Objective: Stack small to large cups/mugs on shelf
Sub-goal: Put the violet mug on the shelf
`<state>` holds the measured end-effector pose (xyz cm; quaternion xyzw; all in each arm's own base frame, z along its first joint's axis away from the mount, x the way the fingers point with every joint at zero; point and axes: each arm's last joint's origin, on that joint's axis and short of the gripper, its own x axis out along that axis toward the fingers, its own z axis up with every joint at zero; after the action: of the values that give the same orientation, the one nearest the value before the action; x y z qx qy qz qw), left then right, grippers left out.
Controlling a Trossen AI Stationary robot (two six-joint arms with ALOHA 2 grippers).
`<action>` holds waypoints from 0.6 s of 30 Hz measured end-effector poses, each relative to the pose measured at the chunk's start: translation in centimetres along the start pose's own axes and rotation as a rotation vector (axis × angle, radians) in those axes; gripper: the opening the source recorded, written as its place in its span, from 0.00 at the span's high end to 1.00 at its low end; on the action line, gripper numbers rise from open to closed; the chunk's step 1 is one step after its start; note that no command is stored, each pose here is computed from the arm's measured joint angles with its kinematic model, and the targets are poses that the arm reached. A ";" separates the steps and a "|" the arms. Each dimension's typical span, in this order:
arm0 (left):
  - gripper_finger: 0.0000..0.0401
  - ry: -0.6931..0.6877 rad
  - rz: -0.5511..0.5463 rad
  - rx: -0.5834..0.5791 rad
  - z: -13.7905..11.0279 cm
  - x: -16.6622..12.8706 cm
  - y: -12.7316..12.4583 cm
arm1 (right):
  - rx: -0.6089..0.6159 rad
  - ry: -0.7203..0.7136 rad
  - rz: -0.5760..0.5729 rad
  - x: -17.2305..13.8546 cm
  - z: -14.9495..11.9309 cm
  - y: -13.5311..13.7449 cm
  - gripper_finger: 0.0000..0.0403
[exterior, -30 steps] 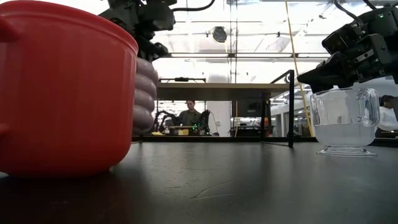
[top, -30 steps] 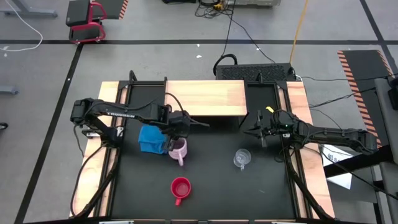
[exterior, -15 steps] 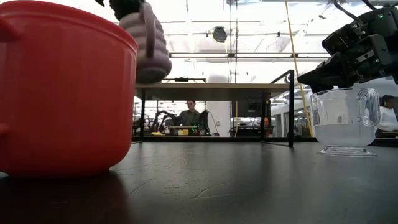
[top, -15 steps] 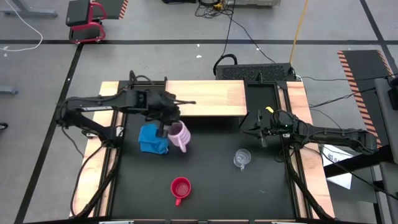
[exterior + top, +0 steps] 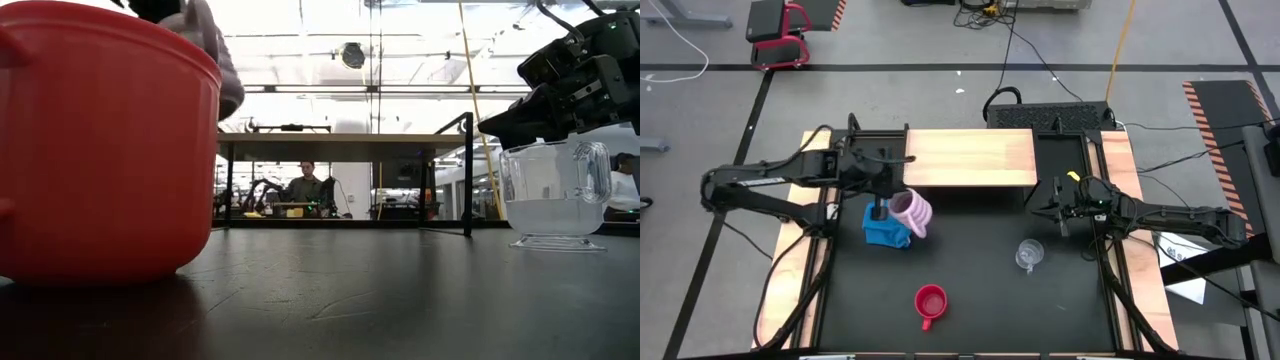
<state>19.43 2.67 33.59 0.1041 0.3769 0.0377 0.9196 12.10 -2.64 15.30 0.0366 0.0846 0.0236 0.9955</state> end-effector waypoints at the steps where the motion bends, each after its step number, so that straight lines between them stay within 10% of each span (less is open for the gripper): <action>1: 0.98 -0.012 0.008 -0.008 -0.1 -0.4 0.0 | 0.000 0.000 0.000 0.0 0.0 0.0 1.00; 18: 0.98 -0.181 0.241 -0.030 2.8 -3.0 3.9 | 0.004 0.000 0.000 0.0 0.0 0.0 1.00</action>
<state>19.24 5.60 38.46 0.1376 0.2767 0.1440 0.9401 12.10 -2.63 15.30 0.0384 0.0846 0.0236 0.9954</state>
